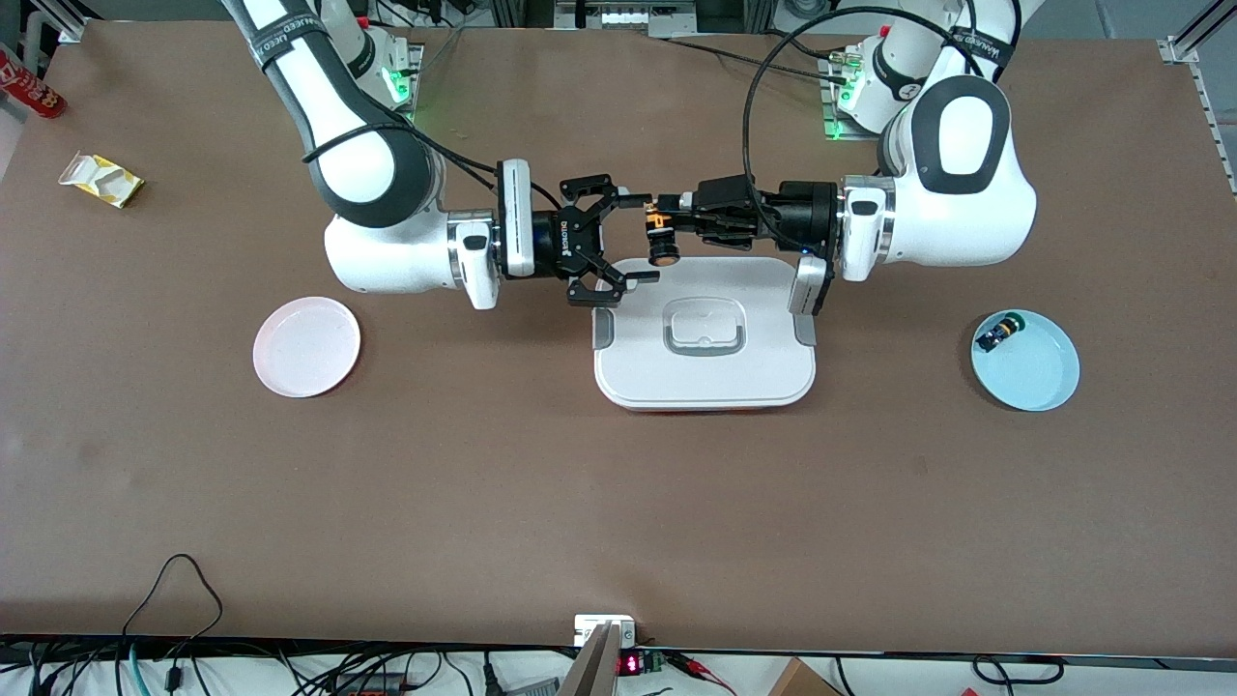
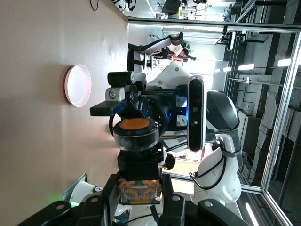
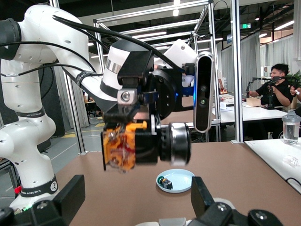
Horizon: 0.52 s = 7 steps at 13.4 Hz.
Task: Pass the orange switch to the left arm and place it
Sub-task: 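Grasp the switch with the left gripper while the right gripper opens, then carry the switch to the blue dish while the right gripper withdraws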
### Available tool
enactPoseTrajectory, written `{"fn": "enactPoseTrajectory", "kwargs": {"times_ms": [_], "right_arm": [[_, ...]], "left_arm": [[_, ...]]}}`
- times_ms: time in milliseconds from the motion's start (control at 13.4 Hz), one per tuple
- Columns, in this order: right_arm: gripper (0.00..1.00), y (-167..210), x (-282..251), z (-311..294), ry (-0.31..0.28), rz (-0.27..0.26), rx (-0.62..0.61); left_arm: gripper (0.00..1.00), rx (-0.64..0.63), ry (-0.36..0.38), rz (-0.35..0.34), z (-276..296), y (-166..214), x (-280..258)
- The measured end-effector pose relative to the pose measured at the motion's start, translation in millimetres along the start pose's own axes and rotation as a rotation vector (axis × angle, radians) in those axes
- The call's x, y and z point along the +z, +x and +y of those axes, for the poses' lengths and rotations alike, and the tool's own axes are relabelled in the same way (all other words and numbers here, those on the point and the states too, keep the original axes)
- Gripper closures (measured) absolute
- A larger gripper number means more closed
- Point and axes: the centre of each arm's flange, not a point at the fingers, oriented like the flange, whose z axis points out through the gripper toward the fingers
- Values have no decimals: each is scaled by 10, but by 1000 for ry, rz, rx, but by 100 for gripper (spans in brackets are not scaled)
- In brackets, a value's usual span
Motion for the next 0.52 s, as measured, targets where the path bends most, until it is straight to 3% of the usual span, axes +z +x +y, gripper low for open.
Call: {"fn": "enactPoseTrajectory", "kwargs": {"times_ms": [223, 372, 521], "right_arm": [[0, -2, -280, 36, 8, 26, 27], [0, 20, -568, 97, 29, 50, 53], [0, -17, -953, 170, 61, 29, 92]], "left_arm": [[59, 36, 70, -13, -15, 25, -114], [59, 70, 131, -57, 6, 31, -250], [59, 122, 246, -109, 4, 52, -434]]}}
